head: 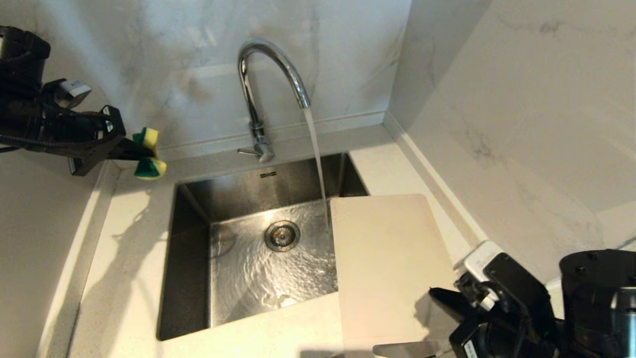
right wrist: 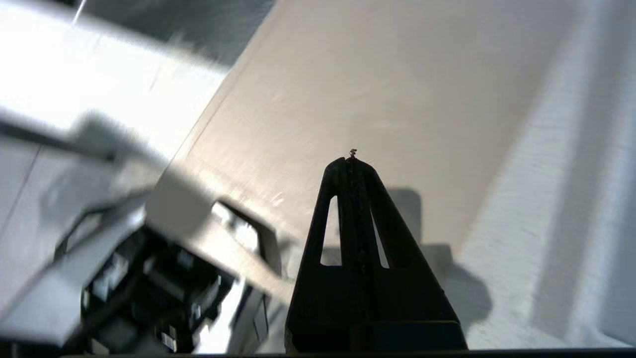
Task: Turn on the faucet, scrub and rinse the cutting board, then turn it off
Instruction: Put down the cleaning cloth
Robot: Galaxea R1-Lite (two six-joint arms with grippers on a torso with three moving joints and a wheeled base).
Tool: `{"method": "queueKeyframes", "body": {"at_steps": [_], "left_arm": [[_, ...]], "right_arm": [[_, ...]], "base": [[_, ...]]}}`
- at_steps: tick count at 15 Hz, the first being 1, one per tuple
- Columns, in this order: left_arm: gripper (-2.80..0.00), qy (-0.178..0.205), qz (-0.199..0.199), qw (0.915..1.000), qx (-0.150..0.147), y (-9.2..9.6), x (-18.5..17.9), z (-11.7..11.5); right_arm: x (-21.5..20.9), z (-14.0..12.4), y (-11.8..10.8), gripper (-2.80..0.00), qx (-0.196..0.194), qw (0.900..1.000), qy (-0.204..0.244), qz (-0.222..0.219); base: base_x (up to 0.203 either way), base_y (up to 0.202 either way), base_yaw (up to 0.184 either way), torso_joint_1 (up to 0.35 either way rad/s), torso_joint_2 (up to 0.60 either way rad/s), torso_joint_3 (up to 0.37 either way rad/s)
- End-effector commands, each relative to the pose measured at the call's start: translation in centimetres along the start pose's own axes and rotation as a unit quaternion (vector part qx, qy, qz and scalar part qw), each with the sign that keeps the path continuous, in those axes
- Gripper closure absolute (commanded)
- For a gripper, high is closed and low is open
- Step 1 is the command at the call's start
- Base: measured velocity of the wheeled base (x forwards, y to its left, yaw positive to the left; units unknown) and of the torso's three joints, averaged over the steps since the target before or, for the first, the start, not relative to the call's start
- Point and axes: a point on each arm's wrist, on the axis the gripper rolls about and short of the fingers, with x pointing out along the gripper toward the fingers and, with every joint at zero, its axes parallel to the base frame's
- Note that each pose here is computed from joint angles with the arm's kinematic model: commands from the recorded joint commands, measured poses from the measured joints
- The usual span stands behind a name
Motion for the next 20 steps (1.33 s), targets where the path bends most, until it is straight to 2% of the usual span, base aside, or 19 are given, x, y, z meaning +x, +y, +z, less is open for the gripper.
{"method": "queueKeyframes", "body": {"at_steps": [1,3,6,8,12,15,17,18,20], "left_arm": [[0.00,-0.008,0.013,0.9999,0.004,-0.5,-0.6,-0.4],[0.00,-0.011,0.015,0.9998,0.010,-1.2,-1.1,-0.8],[0.00,-0.001,0.016,0.9998,0.012,-1.5,-1.5,-1.4],[0.00,-0.005,0.023,0.9996,0.014,-1.6,-1.5,-1.5],[0.00,-0.004,0.025,0.9996,0.015,-1.5,-1.5,-1.6],[0.00,0.006,0.028,0.9995,0.013,-1.2,-1.0,-1.8],[0.00,0.013,0.027,0.9994,0.014,-1.2,-0.7,-2.1],[0.00,0.013,0.025,0.9995,0.016,-1.4,-0.7,-2.1],[0.00,0.014,0.023,0.9995,0.019,-1.5,-0.5,-2.1]], "right_arm": [[-2.6,1.6,-1.4,0.00,0.032,0.996,-0.062,-0.056],[-3.5,1.8,-3.4,0.00,0.060,0.988,-0.072,-0.121],[-5.2,1.0,-7.0,0.00,0.114,0.966,-0.075,-0.218],[-7.4,0.3,-7.3,0.00,0.127,0.956,-0.095,-0.248],[-11.4,-2.6,-4.1,0.00,0.124,0.951,-0.108,-0.260],[-14.7,-6.1,-0.7,0.00,0.126,0.949,-0.101,-0.270],[-15.9,-9.0,1.4,0.00,0.131,0.952,-0.075,-0.265],[-15.7,-10.6,2.1,0.00,0.139,0.955,-0.045,-0.258],[-14.7,-12.6,2.6,0.00,0.164,0.955,-0.022,-0.245]], "base": [[0.000,0.000,0.000,0.000,0.00,0.000],[0.000,0.000,0.000,0.000,0.00,0.000],[0.000,0.000,0.000,0.000,0.00,0.000],[0.000,0.000,0.000,0.000,0.00,0.000],[0.000,0.000,0.000,0.000,0.00,0.000],[0.000,0.000,0.000,0.000,0.00,0.000],[0.000,0.000,0.000,0.000,0.00,0.000],[0.000,0.000,0.000,0.000,0.00,0.000],[0.000,0.000,0.000,0.000,0.00,0.000]]}}
